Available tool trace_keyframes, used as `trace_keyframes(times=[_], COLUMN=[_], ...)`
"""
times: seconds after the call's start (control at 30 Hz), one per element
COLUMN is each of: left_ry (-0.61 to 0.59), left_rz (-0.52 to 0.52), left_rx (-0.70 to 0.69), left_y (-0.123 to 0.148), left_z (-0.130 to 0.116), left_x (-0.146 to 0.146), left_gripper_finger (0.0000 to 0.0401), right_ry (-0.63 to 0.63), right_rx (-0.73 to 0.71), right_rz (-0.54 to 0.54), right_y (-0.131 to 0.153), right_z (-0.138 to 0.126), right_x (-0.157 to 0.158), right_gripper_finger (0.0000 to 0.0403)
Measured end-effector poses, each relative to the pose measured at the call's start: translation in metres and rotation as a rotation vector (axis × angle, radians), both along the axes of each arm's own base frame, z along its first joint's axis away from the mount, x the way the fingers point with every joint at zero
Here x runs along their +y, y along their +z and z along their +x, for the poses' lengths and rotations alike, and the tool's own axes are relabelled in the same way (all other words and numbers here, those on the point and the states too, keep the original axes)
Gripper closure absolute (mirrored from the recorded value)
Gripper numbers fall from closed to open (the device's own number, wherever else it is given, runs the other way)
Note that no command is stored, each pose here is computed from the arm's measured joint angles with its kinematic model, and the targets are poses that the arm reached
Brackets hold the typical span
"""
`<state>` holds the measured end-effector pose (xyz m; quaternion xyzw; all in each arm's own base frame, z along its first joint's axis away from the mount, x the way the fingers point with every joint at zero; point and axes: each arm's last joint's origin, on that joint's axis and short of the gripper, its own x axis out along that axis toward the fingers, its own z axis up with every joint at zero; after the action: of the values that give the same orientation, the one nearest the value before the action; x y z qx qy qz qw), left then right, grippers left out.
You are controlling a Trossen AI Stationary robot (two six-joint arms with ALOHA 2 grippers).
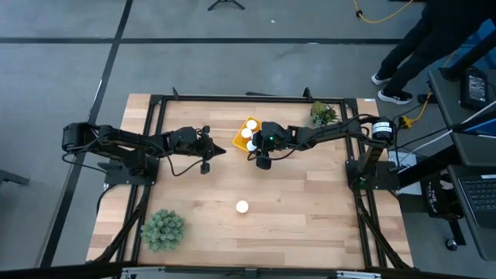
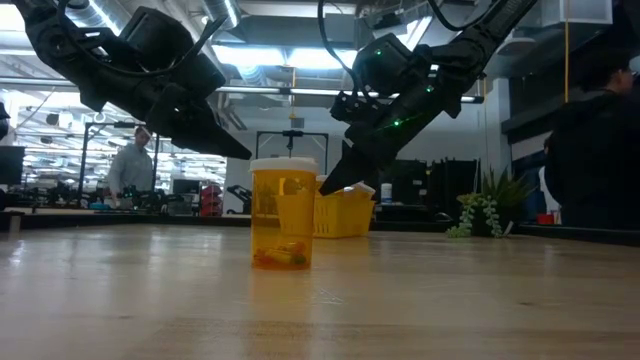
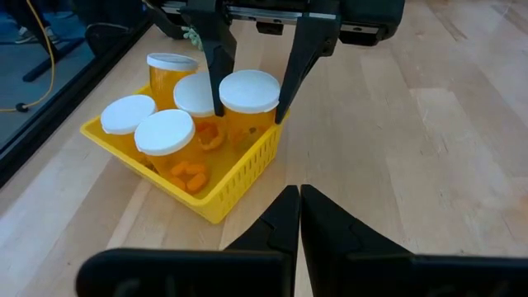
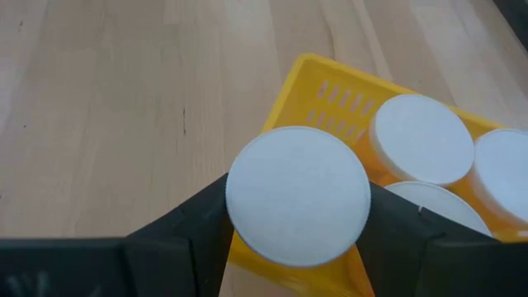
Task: Pick and place pill bottles into a basket
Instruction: Put the bottom pill bottle into the bin, then put the pill bottle into the bin
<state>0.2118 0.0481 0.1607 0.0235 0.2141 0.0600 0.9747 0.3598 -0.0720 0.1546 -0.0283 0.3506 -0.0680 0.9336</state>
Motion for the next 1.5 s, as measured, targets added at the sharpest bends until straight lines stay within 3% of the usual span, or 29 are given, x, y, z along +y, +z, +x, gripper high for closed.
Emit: trace_keyframes(times=[0.23, 0.57, 0.77, 1.27, 1.5], left_ry=[0.000, 0.000, 0.000, -0.002, -0.003], left_rz=[0.000, 0.000, 0.000, -0.001, -0.001], left_rx=[0.000, 0.000, 0.000, 0.001, 0.000], left_y=[0.000, 0.000, 0.000, 0.000, 0.000], left_z=[0.000, 0.000, 0.000, 0.000, 0.000], left_x=[0.000, 0.000, 0.000, 0.000, 0.000], left_gripper_finger=[0.0391, 0.0391, 0.0391, 0.0391, 0.0391], right_ry=[-0.002, -0.020, 0.005, -0.008, 0.002], right_rx=[0.000, -0.001, 0.003, -0.059, -0.174], right_rz=[0.001, 0.011, -0.020, -0.056, -0.074], right_y=[0.000, 0.001, 0.004, 0.040, 0.079], right_z=[0.000, 0.000, -0.002, -0.013, -0.026], right_x=[0.000, 0.000, 0.000, 0.003, 0.010], right_gripper_finger=[0.0182, 0.0112, 0.0098, 0.0098, 0.0101])
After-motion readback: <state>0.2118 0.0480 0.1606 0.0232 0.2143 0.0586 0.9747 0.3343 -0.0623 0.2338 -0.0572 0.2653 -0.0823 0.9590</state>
